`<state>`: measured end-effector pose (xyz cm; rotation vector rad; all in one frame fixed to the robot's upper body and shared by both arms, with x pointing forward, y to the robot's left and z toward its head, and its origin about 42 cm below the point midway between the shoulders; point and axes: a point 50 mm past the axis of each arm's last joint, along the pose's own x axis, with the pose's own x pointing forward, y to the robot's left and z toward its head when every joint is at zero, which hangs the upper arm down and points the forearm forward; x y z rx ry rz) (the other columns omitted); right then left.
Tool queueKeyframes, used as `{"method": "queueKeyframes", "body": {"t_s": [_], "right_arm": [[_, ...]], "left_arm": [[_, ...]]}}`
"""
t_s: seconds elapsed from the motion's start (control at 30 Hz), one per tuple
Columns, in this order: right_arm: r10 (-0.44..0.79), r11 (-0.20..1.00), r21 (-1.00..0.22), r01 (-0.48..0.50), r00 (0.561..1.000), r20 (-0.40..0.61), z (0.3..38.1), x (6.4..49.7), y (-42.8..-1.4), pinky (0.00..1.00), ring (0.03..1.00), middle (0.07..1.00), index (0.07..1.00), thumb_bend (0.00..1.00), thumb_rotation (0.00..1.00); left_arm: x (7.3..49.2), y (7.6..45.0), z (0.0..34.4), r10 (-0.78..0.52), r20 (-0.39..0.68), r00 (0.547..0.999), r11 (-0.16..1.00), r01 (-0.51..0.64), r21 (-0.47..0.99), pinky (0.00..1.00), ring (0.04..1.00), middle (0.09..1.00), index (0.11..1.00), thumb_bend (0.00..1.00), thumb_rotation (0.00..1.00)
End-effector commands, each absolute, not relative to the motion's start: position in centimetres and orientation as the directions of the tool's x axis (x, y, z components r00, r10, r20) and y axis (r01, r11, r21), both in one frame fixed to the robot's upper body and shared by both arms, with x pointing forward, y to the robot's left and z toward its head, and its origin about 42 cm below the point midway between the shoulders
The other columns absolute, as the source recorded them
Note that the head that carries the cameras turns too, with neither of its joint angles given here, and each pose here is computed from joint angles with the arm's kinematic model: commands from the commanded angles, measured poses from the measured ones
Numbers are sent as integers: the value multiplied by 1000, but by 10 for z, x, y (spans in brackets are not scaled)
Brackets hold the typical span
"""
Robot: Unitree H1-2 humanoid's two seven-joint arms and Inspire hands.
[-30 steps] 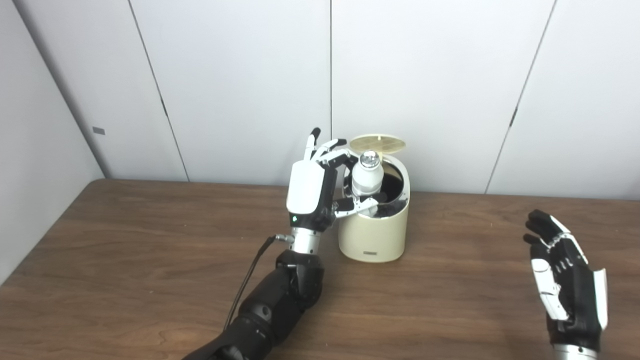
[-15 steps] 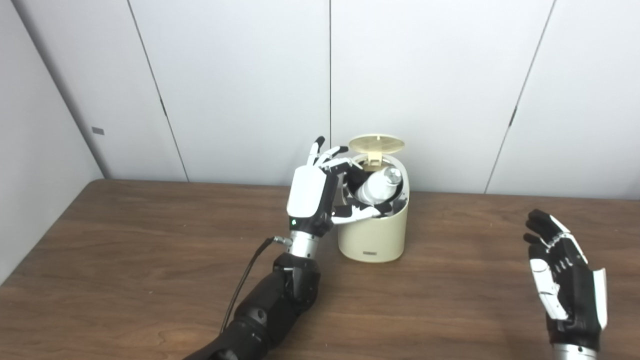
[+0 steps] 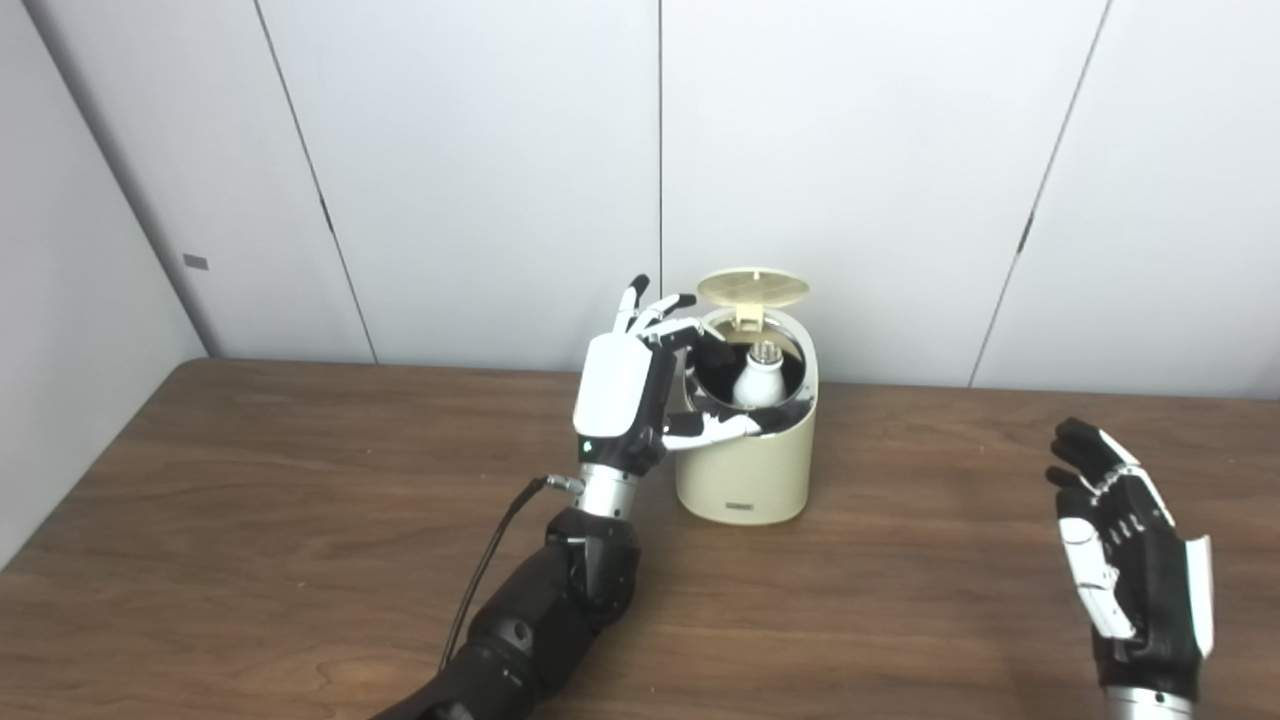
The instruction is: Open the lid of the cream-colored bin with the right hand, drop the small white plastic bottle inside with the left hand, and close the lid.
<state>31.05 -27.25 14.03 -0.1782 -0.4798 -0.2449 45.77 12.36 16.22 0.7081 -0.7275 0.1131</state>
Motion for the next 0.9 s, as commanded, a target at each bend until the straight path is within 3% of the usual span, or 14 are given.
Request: {"method": "queueKeyframes", "body": {"t_s": [0.0,0.03,0.07,0.1,0.2,0.33,0.53,0.63,0.7,0.8,0.83,0.87], "right_arm": [[-181,948,-156,277,874,451,122,305,-280,748,815,818,792,255,668],[-183,948,-156,278,874,451,122,305,-280,748,814,817,791,261,671],[-183,948,-156,279,874,451,122,305,-280,747,812,816,791,266,675],[-183,947,-156,279,874,451,122,305,-279,746,810,814,792,269,680],[-185,948,-153,280,873,451,122,305,-279,744,807,810,790,273,684],[-181,946,-162,279,874,451,122,306,-280,759,818,818,795,284,686],[-180,947,-162,277,876,448,122,309,-281,761,820,820,795,252,665],[-180,949,-157,274,877,445,121,310,-281,766,822,822,797,257,648],[-179,951,-153,270,879,443,121,311,-281,768,821,822,796,254,633],[-177,952,-150,267,879,443,122,313,-281,769,821,825,799,240,584],[-176,951,-152,269,877,446,122,314,-281,762,820,826,806,282,532],[-175,951,-154,269,876,449,124,314,-281,752,817,827,812,323,522]], "left_arm": [[465,121,186,-122,706,698,786,-366,498,1000,809,481,477,1000,541],[464,121,187,-113,713,692,787,-376,489,1000,797,474,473,1000,436],[462,121,188,-95,727,680,789,-394,471,1000,791,470,477,767,261],[460,120,190,-78,740,668,792,-410,453,1000,781,474,484,624,106],[450,120,199,-40,774,632,814,-429,392,1000,763,475,489,535,11],[435,125,211,1,807,590,845,-432,315,1000,752,484,477,525,0],[404,142,221,101,816,570,887,-423,185,1000,749,489,471,524,0],[386,154,226,143,804,577,919,-378,108,1000,774,528,450,517,0],[372,166,229,141,794,591,946,-316,67,1000,788,505,473,520,0],[357,181,229,86,798,597,954,-280,106,968,726,520,465,514,0],[351,188,226,51,785,617,962,-241,127,760,726,642,486,499,54],[346,194,222,19,768,640,970,-199,141,709,750,727,623,542,283]]}}
